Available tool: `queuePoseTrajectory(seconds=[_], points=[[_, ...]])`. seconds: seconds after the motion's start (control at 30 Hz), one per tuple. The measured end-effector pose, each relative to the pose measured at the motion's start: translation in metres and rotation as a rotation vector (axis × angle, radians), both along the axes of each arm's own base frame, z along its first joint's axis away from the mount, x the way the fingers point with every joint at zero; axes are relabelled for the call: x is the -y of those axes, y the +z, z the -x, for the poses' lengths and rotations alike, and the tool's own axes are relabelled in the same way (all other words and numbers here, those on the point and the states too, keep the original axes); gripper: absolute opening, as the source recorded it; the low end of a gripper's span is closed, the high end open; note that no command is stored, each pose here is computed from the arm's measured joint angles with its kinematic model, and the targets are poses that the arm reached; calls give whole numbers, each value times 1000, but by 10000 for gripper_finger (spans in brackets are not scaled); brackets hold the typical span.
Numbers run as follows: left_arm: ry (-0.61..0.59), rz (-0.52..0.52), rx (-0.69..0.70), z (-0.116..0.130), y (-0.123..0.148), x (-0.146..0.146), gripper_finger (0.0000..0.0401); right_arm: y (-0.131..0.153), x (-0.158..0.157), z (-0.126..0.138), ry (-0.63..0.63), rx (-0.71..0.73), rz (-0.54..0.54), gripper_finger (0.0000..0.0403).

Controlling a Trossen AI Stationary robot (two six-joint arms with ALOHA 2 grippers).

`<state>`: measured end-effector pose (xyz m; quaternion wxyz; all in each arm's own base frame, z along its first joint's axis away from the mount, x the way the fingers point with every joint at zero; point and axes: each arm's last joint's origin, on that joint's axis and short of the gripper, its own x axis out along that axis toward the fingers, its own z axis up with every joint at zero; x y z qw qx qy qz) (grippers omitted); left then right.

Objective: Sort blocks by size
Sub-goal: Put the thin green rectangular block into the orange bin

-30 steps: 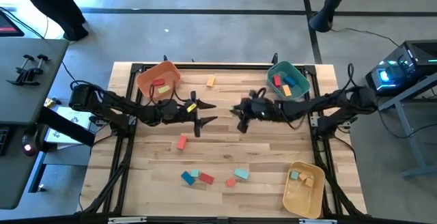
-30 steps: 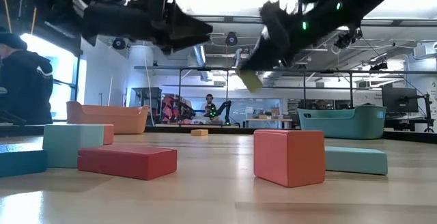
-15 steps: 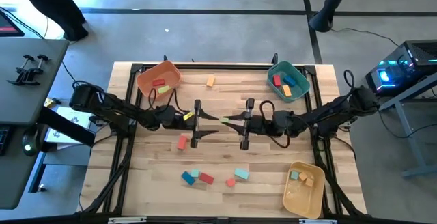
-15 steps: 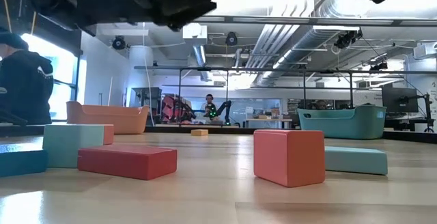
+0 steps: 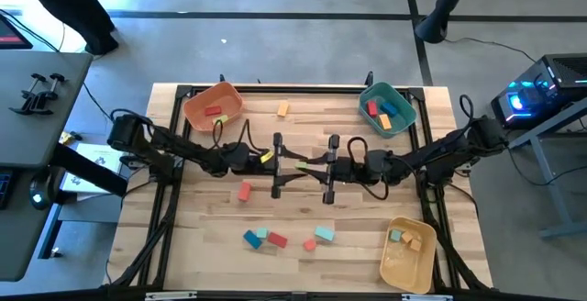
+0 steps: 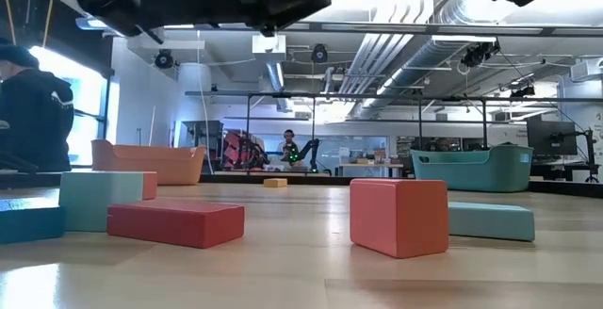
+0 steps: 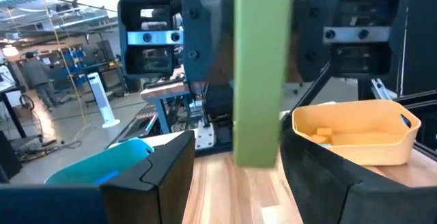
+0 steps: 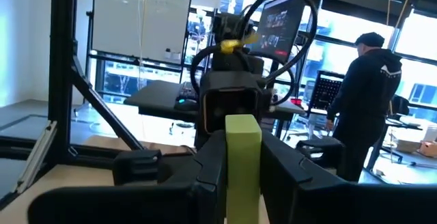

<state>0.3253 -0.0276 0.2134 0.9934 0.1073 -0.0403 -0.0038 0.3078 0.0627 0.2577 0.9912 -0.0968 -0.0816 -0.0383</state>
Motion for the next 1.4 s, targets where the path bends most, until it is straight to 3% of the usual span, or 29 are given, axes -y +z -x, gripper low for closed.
queuePoseTrajectory(seconds=[0.37,0.7,0.77,0.9,1.0,1.17,1.27,1.4], points=[[-1,-7,10,-1,1,1,179,-6,-4,1,-86,-65,14,52],[-23,-9,0,-1,0,1,55,-11,-4,0,-78,-114,-22,53],[-10,-17,-22,-1,-2,1,26,-14,-2,0,-77,-138,-26,69],[117,-40,-80,-1,-7,0,24,-15,1,1,-110,-166,-29,131],[247,-82,-185,5,-10,0,24,5,2,13,-137,-123,-45,179],[659,-83,-410,29,3,-15,24,31,8,43,-217,-155,-79,224],[852,9,-558,52,14,-42,24,37,11,54,-215,-178,-151,229],[1035,226,-753,86,20,-87,24,23,11,53,-227,-281,-187,230]])
